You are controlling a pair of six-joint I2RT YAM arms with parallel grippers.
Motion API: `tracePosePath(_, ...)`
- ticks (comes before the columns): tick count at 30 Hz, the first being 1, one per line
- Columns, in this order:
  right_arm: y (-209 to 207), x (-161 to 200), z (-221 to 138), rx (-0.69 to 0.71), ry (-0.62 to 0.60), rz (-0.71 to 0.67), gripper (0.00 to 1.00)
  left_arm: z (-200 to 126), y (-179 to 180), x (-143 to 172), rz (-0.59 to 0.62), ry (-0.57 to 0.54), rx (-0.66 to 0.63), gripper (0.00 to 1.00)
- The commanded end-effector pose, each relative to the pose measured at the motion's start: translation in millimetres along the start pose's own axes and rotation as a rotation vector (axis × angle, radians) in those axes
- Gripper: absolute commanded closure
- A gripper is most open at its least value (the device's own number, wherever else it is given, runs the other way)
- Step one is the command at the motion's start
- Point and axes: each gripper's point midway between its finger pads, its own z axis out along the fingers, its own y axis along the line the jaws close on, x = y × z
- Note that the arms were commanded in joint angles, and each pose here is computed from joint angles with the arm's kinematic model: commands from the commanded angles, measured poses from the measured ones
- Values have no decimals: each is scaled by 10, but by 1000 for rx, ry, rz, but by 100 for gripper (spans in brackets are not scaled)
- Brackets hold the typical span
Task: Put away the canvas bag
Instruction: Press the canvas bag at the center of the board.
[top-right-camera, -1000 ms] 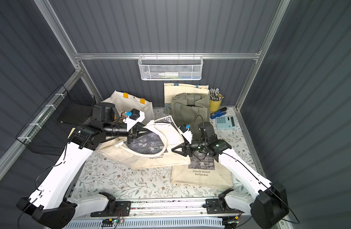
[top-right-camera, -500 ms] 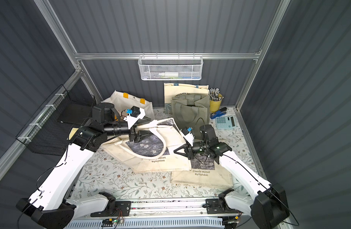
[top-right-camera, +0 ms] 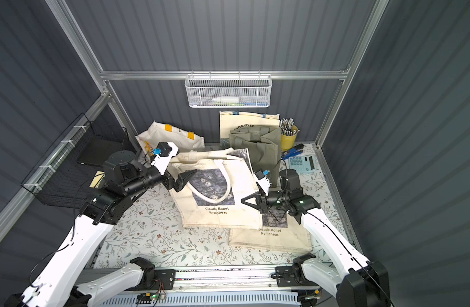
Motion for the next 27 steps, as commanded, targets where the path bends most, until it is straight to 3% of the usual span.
tracePosePath(1, 237, -329, -123, -47, -65, -134, 100, -118, 98, 161, -105, 54, -94, 1)
tracePosePath(5, 278, -406, -153, -62, -69, -120, 100, -203, 8, 516, -215, 107, -100, 0)
tracePosePath(10, 302, -542, -239, -69, -103, -102, 100, -417, -32, 741, -372, 99, -154, 0)
tracePosePath(19, 278, -751, -361, -46, -143, -81, 100, -522, -93, 1204, -641, 112, -216, 1)
tracePosePath(23, 347, -848, -432, -52, -168, -115, 100, -495, -182, 1359, -702, 91, -184, 1)
tracePosePath(27, 427, -875, -479, -55, -175, -164, 100, -410, -275, 1596, -670, 143, -149, 1)
